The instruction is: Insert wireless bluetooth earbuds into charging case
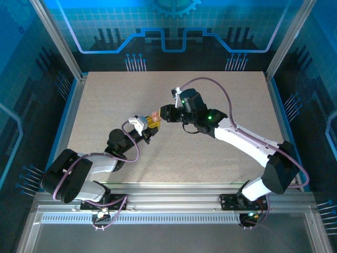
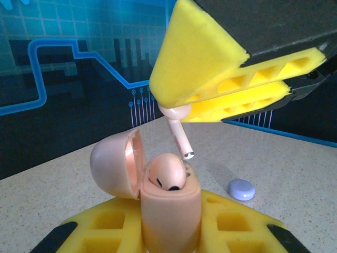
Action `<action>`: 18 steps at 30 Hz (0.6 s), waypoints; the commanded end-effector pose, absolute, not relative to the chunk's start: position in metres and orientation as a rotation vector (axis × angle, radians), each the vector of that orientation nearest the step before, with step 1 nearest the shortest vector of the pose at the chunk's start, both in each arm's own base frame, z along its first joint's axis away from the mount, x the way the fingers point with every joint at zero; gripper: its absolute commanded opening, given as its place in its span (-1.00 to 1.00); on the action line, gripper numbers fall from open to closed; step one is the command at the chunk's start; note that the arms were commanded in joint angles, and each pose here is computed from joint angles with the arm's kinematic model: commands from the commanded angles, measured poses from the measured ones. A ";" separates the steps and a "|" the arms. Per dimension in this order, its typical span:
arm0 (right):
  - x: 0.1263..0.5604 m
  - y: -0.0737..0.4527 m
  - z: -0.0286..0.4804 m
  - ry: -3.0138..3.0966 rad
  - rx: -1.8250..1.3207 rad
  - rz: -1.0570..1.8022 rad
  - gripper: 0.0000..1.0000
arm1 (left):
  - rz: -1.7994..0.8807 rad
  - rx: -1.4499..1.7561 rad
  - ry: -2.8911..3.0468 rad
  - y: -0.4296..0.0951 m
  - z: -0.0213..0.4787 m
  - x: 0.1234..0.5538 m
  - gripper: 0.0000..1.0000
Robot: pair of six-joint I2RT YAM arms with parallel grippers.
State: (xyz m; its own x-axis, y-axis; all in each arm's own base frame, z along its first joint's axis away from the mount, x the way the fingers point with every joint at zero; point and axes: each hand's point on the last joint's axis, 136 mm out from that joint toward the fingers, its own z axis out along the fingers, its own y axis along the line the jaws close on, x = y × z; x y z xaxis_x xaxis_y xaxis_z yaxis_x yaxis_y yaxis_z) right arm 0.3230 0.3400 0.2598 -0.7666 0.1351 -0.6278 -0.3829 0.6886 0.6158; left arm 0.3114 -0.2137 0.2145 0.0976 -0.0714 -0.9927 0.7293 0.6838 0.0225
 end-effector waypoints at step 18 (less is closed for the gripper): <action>0.309 0.354 0.258 2.235 -0.227 1.058 -0.57 | -0.656 0.560 1.266 -0.211 0.241 0.312 -0.55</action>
State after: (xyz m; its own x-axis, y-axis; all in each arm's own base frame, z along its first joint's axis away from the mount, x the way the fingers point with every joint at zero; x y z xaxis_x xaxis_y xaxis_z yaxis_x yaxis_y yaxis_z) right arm 0.3174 0.3498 0.2663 -0.7636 0.1350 -0.6315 -0.4072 0.6583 0.6331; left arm 0.3113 -0.2125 0.2211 0.1136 -0.0928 -0.9892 0.7256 0.6879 0.0188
